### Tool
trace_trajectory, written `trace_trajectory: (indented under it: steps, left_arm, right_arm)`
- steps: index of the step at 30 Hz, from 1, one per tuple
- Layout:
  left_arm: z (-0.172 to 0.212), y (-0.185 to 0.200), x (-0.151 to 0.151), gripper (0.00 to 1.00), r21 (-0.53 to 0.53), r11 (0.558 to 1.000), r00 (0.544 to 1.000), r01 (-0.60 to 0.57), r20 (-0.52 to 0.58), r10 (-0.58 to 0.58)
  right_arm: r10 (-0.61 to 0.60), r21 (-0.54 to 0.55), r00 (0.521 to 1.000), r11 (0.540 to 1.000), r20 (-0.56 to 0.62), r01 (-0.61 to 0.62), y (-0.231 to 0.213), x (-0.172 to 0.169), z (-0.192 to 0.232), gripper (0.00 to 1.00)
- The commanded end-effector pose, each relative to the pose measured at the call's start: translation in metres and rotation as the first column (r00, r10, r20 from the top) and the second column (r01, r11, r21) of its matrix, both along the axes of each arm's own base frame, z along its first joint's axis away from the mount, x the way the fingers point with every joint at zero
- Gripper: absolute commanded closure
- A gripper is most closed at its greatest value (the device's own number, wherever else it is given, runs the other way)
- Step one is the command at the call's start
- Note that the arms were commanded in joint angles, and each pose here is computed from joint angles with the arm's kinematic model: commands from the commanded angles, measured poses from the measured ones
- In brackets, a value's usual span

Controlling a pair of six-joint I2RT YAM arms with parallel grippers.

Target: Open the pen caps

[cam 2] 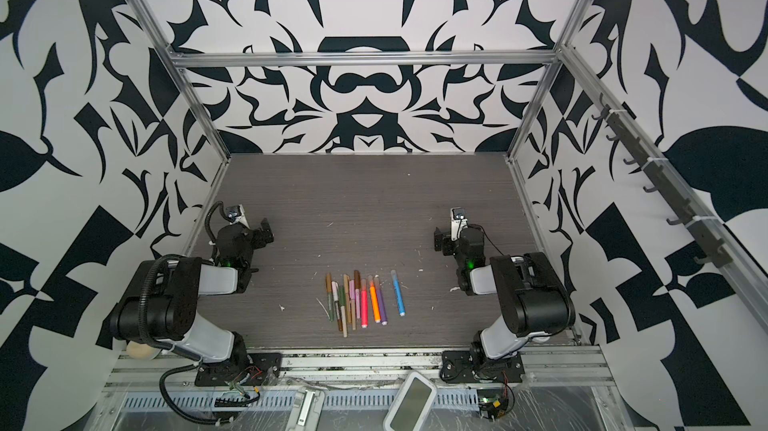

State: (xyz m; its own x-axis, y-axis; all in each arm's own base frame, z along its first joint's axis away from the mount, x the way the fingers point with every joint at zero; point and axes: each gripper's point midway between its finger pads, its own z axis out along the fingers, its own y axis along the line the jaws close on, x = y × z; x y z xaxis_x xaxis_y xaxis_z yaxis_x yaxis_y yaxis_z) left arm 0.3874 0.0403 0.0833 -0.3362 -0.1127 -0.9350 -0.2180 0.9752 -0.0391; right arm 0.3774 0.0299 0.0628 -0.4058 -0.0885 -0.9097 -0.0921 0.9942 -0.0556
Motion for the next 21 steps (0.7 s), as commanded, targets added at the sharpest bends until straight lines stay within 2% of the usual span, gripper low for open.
trace_trajectory:
  steps: [1,2,3,4,5,6,8,9,10,12,13,14,15,17,19,20,21]
  left_arm:
    - [0.008,0.001,0.005,0.01,0.005,1.0,1.0,0.002,0.03,-0.002]
    - [0.008,0.001,0.005,0.01,0.005,1.0,1.0,0.0,0.03,0.0]
    - [0.008,0.001,0.005,0.01,0.005,1.0,1.0,0.001,0.029,-0.001]
    - [0.008,0.001,0.005,0.01,0.006,1.0,1.0,0.0,0.028,0.0]
    - [0.009,0.001,0.005,0.01,0.006,1.0,1.0,-0.001,0.031,0.001]
    - [0.016,0.011,0.004,0.01,0.02,0.998,0.997,-0.06,0.056,0.059]
    - [0.052,0.033,-0.013,0.01,0.058,0.955,0.955,-0.291,0.08,0.286]
    - [0.074,0.029,-0.018,0.01,0.063,0.949,0.949,-0.308,0.085,0.303]
    - [0.105,0.026,-0.022,0.01,-0.009,0.95,0.941,-0.312,0.137,0.31]
    - [0.149,0.003,-0.03,0.01,-0.178,0.964,0.949,-0.198,0.211,0.234]
    - [0.166,-0.014,-0.034,0.01,-0.255,0.96,0.952,-0.113,0.247,0.178]
    - [0.177,-0.036,-0.038,0.01,-0.304,0.952,0.956,-0.019,0.274,0.107]
    - [0.181,-0.061,-0.041,0.01,-0.319,0.946,0.961,0.063,0.275,0.029]
    - [0.168,-0.124,-0.053,0.01,-0.253,0.944,0.969,0.212,0.182,-0.169]
    - [0.15,-0.169,-0.075,0.01,-0.122,0.949,0.957,0.292,0.042,-0.289]
    - [0.144,-0.179,-0.088,0.01,-0.065,0.951,0.953,0.302,-0.014,-0.304]
    - [0.141,-0.186,-0.097,0.01,-0.043,0.948,0.948,0.315,-0.041,-0.317]
  right_arm:
    - [0.001,0.001,0.998,1.0,0.06,-0.001,0.001,0.005,0.017,0.0]
    - [-0.007,0.0,0.998,1.0,0.059,0.007,-0.001,0.006,0.017,0.0]
    - [-0.046,0.001,0.997,0.999,0.056,0.046,-0.007,0.008,0.017,0.0]
    - [-0.138,0.001,0.989,0.99,0.045,0.138,-0.021,0.012,0.017,0.0]
    - [-0.155,0.0,0.987,0.988,0.042,0.155,-0.024,0.011,0.018,0.01]
    - [-0.222,-0.006,0.973,0.975,0.068,0.223,-0.034,0.011,0.026,0.01]
    - [-0.32,-0.087,0.948,0.944,0.004,0.319,-0.039,0.011,0.048,0.01]
    - [-0.369,-0.072,0.928,0.928,-0.046,0.366,-0.041,0.011,0.062,0.0]
    - [-0.398,-0.01,0.913,0.917,-0.089,0.399,-0.039,0.014,0.081,0.01]
    - [-0.332,0.098,0.921,0.929,-0.202,0.356,-0.018,0.021,0.098,0.0]
    - [-0.332,0.157,0.914,0.915,-0.233,0.372,-0.012,0.025,0.104,0.01]
    - [-0.329,0.21,0.897,0.894,-0.295,0.397,-0.008,0.024,0.104,0.01]
    - [-0.265,0.262,0.893,0.891,-0.363,0.371,0.002,0.022,0.102,0.01]
    - [-0.095,0.377,0.878,0.877,-0.47,0.297,0.035,0.012,0.094,0.02]
    - [0.085,0.469,0.855,0.861,-0.512,0.196,0.075,-0.009,0.085,0.02]
    - [0.159,0.464,0.839,0.877,-0.521,0.122,0.097,-0.027,0.084,0.02]
    - [0.184,0.403,0.82,0.913,-0.541,0.061,0.115,-0.046,0.081,0.02]
